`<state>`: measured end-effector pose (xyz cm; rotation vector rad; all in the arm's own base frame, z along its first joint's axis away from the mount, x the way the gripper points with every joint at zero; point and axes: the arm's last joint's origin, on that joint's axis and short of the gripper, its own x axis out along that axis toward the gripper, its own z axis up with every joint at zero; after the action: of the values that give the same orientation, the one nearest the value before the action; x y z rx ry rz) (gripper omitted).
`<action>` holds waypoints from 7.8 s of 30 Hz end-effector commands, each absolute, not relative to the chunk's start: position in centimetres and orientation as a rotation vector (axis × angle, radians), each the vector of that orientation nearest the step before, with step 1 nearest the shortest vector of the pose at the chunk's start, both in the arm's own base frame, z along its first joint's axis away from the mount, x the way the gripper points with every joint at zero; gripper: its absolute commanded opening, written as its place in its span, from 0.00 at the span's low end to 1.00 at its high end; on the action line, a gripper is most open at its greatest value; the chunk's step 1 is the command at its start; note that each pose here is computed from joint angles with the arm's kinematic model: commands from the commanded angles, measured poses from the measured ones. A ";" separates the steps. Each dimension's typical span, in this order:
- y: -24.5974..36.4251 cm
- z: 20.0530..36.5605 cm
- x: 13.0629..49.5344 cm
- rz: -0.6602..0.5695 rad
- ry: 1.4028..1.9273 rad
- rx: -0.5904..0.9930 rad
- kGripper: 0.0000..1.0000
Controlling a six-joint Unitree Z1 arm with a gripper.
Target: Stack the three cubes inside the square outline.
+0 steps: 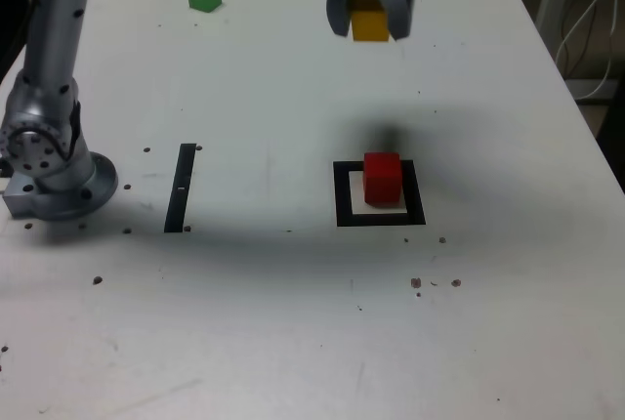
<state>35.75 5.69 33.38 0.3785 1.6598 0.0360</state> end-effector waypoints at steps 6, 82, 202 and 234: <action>0.6 31.6 37.2 0.039 1.702 0.370 0.17; -3.4 24.4 38.8 0.075 1.818 0.170 0.57; 42.8 22.1 13.6 -0.108 1.768 0.324 0.51; 36.1 29.2 19.3 0.109 1.613 0.308 0.13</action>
<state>18.66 37.43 28.17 0.3148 1.6087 0.0841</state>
